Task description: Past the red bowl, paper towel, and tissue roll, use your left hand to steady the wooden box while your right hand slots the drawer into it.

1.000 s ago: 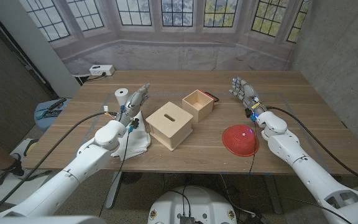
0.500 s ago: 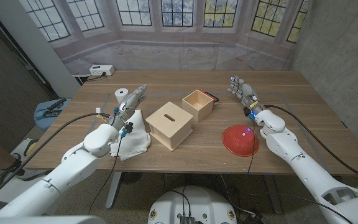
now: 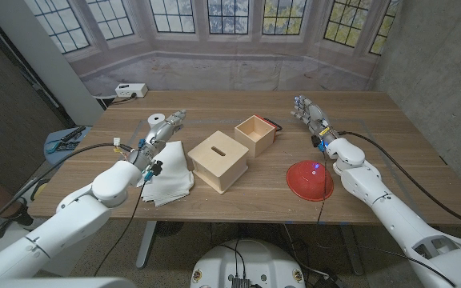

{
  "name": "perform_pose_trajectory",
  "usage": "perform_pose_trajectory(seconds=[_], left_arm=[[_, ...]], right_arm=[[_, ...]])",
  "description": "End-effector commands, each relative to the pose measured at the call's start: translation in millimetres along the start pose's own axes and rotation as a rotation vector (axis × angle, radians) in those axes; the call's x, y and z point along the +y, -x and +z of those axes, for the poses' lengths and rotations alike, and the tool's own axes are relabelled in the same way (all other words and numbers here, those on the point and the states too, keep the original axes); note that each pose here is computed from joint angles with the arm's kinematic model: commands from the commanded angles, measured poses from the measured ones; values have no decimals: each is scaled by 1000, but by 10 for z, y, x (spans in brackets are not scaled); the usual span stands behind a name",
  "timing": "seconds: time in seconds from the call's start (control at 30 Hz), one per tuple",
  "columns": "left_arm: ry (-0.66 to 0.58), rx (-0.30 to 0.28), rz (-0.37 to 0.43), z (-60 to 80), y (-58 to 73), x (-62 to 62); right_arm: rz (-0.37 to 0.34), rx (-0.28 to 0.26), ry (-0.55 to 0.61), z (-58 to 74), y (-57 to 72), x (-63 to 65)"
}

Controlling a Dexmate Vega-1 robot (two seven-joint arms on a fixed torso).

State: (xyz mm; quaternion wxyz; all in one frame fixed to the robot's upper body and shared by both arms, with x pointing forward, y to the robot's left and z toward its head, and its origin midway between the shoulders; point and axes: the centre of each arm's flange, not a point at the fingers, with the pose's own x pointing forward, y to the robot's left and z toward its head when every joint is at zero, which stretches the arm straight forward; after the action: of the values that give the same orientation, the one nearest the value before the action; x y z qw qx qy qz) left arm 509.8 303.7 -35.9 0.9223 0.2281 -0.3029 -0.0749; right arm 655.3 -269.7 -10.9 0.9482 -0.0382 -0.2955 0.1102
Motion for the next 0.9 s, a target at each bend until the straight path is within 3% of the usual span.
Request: perform_pose_trajectory(seconds=[0.03, 0.3, 0.9], left_arm=[[-145, -6, -63, 141, 82, 19], [-225, -29, -99, 196, 167, -36], [-430, -87, -217, 291, 397, -166]], right_arm=[[14, -2, 50, 139, -44, 10], [77, 41, 156, 257, -58, 34], [100, 62, 227, 353, -79, 157]])
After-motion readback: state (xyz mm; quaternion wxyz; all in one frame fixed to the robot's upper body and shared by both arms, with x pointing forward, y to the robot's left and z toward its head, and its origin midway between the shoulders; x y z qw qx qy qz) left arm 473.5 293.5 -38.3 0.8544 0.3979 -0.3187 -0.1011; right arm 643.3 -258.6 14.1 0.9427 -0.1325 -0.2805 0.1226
